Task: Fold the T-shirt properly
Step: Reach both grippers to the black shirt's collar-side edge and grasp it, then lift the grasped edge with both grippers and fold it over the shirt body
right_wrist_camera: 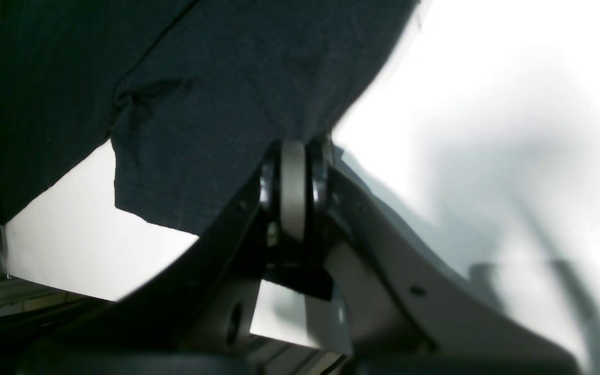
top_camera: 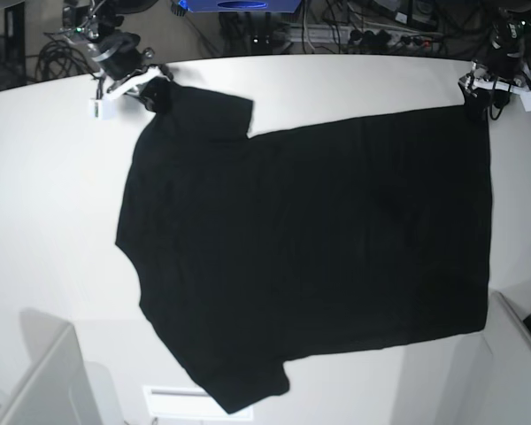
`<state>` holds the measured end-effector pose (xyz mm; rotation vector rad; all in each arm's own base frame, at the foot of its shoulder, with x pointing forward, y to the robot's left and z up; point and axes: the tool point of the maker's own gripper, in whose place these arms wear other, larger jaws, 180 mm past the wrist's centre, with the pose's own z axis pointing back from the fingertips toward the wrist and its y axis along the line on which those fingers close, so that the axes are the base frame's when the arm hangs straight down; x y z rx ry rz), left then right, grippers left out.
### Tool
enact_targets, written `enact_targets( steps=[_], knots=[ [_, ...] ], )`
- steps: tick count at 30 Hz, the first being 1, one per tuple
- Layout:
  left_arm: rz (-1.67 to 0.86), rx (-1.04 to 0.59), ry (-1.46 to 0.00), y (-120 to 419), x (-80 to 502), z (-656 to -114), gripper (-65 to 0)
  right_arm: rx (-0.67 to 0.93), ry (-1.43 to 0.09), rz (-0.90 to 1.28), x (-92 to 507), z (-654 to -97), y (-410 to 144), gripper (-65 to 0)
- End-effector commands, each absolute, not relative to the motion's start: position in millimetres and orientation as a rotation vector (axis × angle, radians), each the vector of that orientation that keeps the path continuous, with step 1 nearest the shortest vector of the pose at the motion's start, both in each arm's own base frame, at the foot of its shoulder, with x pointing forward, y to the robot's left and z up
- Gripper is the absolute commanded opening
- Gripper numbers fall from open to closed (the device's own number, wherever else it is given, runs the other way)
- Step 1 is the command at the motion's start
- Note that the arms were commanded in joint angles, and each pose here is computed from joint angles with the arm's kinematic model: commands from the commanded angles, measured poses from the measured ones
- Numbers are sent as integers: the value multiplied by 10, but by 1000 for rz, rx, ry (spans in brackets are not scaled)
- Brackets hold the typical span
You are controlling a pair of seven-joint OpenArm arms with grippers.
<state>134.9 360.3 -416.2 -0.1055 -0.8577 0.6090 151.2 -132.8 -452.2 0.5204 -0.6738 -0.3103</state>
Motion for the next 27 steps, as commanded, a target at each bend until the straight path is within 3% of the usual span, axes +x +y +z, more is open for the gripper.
enact_targets(
  steps=[1,5,15,27],
  knots=[
    [606,-103,-820,3604,1302,-4213,-166,468,-554,-278,1262,-4698,-1352,-650],
    [570,-153,-776,3450,1425,-4304,-207,467,-554,-277,1262,-4697,-1357,-650],
    [583,-177,-750,3396,1431,-4412,-650,463,-559,-278,1269,-4692,-1371,-650],
    [414,-83,-677,3334,1426,-4435,-650,444,-563,-322,992,-4705,-1412,-650]
  ],
)
